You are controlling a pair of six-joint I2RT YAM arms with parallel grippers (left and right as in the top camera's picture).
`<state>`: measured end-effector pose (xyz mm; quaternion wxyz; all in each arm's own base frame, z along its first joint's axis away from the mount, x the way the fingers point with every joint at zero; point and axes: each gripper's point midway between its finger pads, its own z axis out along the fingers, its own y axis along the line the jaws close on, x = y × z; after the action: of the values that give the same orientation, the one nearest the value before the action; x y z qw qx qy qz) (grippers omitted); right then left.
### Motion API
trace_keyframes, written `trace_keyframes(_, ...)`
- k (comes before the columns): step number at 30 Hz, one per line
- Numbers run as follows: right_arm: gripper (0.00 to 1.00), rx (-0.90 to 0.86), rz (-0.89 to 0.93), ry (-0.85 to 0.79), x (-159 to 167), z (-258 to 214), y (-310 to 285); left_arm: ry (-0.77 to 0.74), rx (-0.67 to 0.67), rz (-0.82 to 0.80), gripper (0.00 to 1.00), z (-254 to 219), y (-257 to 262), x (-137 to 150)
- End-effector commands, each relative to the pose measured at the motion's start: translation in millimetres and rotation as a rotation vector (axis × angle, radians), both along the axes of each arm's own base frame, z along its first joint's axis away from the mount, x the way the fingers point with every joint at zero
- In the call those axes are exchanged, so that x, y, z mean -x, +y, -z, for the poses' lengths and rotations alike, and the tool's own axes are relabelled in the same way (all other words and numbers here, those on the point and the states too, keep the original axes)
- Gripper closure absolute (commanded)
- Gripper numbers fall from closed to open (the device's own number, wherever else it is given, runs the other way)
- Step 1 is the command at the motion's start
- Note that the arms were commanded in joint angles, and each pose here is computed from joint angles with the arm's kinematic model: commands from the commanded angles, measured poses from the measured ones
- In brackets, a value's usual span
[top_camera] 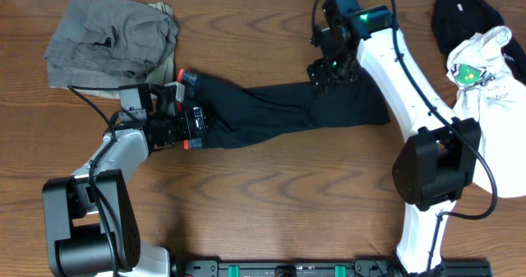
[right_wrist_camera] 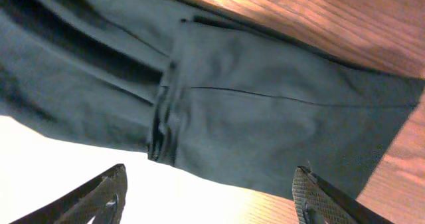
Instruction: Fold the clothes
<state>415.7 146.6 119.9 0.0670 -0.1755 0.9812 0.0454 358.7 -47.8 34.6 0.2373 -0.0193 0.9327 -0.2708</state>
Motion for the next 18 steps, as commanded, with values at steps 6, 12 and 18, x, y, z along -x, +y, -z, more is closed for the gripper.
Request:
trace_keyframes(6, 0.26, -0.008, 0.113, -0.038, -11.4, -16.7, -26.0, -0.034, 0.06, 0.062, 0.35, -10.7, -14.1, -3.3)
trace_keyframes(12, 0.27, -0.003, 0.12, -0.026, -9.4, -16.1, -30.3, -0.006, 0.008, 0.052, 0.34, 8.6, -11.8, -5.6)
trace_keyframes(18, 0.28, -0.002, 0.121, -0.02, -8.0, -15.9, -30.9, -0.001, -0.067, 0.011, 0.28, 22.9, 1.7, -12.2)
